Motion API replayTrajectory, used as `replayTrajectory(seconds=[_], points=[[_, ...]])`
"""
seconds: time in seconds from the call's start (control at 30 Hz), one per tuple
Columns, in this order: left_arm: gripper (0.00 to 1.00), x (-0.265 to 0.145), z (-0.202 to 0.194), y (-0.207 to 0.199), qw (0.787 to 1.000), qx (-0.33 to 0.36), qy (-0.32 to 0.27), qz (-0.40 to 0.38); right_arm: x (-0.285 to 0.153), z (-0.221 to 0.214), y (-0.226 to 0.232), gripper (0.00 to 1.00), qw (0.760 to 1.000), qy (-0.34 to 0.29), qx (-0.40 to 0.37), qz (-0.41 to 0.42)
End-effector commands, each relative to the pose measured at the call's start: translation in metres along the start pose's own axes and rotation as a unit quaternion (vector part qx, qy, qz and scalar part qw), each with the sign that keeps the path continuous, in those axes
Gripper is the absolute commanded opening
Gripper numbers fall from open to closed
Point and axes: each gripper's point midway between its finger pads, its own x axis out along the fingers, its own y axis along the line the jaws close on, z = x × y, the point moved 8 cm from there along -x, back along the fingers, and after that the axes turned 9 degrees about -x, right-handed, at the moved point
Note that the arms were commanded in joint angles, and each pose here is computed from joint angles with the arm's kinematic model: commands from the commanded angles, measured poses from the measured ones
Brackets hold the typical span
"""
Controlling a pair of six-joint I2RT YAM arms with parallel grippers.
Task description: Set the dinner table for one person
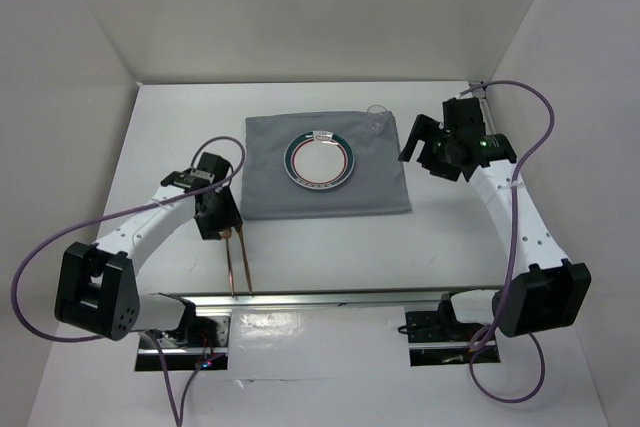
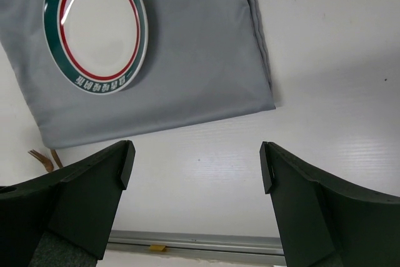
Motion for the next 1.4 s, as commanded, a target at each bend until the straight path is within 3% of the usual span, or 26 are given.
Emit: replayTrajectory(seconds=[0.0, 0.27, 0.53, 0.63, 0.7, 0.73, 0.9, 1.07, 1.17, 1.37], points=[[0.63, 0.000, -0.004, 0.010, 0.999, -0.029, -0.011, -0.008, -0.005, 0.007, 0.006, 0.94, 0.999, -0.036, 0.001, 0.028], [0.63, 0.034, -0.020, 0.026, 0.999, -0.038, 0.004, 0.021, 0.002, 0.003, 0.006, 0.94, 0.999, -0.026, 0.001, 0.029], [0.49, 0.063, -0.024, 0.035, 0.996, -0.056, 0.033, 0.057, 0.002, 0.003, 0.006, 0.94, 0.999, -0.026, 0.001, 0.029], [0.28, 0.067, -0.022, 0.037, 0.995, -0.061, 0.036, 0.063, 0.000, 0.004, 0.006, 0.94, 0.999, -0.026, 0.001, 0.029], [0.06, 0.064, -0.017, 0.037, 0.995, -0.066, 0.031, 0.069, 0.000, 0.004, 0.007, 0.94, 0.999, -0.025, 0.005, 0.029], [0.00, 0.059, -0.013, 0.036, 0.994, -0.064, 0.024, 0.081, -0.002, 0.007, 0.008, 0.94, 0.999, -0.030, 0.005, 0.031], [0.00, 0.003, 0.019, 0.018, 0.996, -0.057, -0.058, 0.032, -0.002, 0.007, 0.008, 0.94, 0.999, -0.030, 0.005, 0.031], [0.00, -0.056, 0.055, -0.015, 0.987, 0.009, -0.141, -0.070, 0.000, 0.009, 0.011, 0.94, 0.999, -0.030, 0.010, 0.043], [0.00, -0.072, 0.066, -0.039, 0.983, 0.043, -0.144, -0.101, 0.003, 0.009, 0.013, 0.94, 0.998, -0.026, 0.015, 0.053], [0.00, -0.057, 0.096, -0.105, 0.983, 0.106, -0.110, -0.099, 0.003, 0.009, 0.013, 0.94, 0.998, -0.028, 0.015, 0.049]])
